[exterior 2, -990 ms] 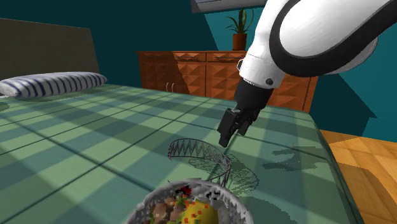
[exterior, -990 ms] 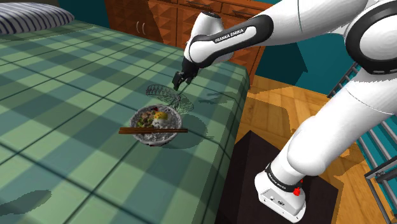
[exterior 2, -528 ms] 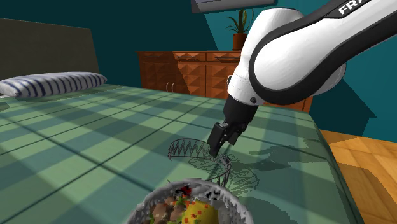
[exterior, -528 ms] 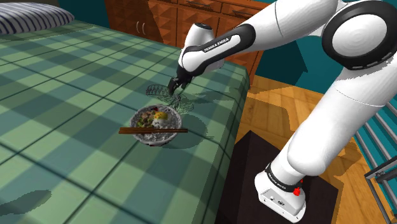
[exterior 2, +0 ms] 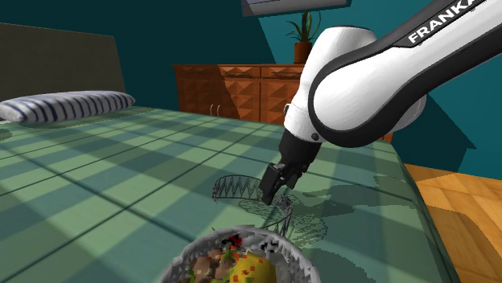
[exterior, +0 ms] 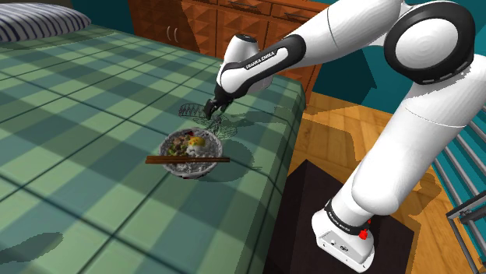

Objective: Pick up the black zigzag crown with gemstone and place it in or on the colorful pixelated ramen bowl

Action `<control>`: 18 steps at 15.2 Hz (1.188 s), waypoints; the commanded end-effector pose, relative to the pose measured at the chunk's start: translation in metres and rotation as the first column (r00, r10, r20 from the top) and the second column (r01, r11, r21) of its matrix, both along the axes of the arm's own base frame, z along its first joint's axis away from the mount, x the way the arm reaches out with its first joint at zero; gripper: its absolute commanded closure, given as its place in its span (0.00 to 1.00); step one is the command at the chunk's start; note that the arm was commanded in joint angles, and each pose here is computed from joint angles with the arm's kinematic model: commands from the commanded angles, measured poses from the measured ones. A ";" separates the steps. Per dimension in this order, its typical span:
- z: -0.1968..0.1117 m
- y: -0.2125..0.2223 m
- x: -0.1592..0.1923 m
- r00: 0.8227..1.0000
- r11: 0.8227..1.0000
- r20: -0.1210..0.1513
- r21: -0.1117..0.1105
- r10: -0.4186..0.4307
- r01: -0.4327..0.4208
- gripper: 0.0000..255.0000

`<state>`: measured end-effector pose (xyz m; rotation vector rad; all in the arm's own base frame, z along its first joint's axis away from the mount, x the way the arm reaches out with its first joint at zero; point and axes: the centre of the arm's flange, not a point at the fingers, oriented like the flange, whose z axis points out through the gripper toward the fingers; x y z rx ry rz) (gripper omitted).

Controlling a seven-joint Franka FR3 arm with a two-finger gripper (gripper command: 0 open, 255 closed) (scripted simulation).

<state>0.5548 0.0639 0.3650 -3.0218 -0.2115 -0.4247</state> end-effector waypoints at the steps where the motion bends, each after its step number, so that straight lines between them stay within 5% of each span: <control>1: 0.000 0.000 0.000 1.000 1.000 0.000 0.000 0.000 0.000 0.00; 2: 0.000 0.000 0.000 1.000 1.000 0.000 0.000 0.000 0.000 0.00; 3: 0.000 0.000 0.000 1.000 1.000 0.000 0.000 0.000 0.000 1.00; 12: 0.000 0.000 0.000 1.000 1.000 0.000 0.000 0.000 0.000 1.00; 18: 0.032 0.000 0.000 1.000 1.000 0.000 0.000 0.000 0.000 1.00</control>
